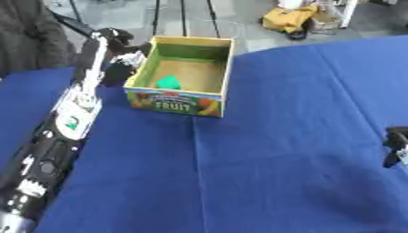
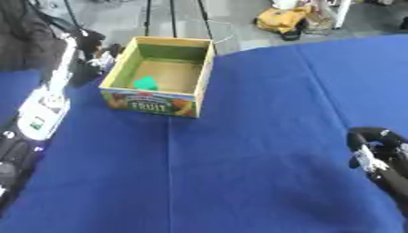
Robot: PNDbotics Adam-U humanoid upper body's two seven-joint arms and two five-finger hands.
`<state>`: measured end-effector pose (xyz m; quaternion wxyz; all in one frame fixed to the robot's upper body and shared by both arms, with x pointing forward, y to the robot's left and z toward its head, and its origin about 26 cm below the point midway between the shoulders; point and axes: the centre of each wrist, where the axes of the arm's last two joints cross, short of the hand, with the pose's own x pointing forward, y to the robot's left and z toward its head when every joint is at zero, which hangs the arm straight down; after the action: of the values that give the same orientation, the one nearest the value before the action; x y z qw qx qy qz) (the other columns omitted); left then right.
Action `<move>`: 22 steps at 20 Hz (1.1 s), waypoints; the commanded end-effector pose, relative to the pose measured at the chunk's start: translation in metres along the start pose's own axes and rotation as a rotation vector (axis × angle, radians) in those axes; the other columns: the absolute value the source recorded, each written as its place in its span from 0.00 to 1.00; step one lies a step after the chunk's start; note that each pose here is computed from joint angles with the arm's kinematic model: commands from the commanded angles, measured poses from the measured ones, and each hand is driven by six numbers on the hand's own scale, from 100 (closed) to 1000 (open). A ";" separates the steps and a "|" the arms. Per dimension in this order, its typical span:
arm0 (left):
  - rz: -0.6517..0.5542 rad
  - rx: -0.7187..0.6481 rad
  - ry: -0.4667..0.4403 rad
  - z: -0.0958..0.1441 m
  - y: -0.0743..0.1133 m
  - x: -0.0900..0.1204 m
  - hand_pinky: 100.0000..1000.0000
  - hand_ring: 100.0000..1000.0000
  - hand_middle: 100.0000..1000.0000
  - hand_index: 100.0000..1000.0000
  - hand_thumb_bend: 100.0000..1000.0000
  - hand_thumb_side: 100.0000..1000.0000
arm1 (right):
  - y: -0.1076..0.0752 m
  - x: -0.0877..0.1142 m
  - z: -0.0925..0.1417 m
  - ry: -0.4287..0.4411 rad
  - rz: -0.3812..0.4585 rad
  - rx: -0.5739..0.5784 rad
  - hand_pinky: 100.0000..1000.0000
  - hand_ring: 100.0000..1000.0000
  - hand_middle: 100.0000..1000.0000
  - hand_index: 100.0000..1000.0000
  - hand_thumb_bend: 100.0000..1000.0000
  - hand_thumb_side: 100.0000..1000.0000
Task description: Pick up objects on the table and place them in the box.
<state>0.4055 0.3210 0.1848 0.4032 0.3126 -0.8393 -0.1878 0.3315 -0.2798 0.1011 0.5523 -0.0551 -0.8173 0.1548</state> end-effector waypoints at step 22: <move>0.481 -0.081 0.223 0.110 -0.031 0.013 0.59 0.54 0.48 0.67 0.45 0.93 | -0.008 0.006 -0.002 -0.024 0.006 -0.038 0.35 0.35 0.47 0.68 0.27 0.50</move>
<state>0.3228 0.2928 0.1020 0.5450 0.1006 -0.8280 -0.0854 0.3309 -0.2832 0.1007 0.5525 -0.0627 -0.8189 0.1420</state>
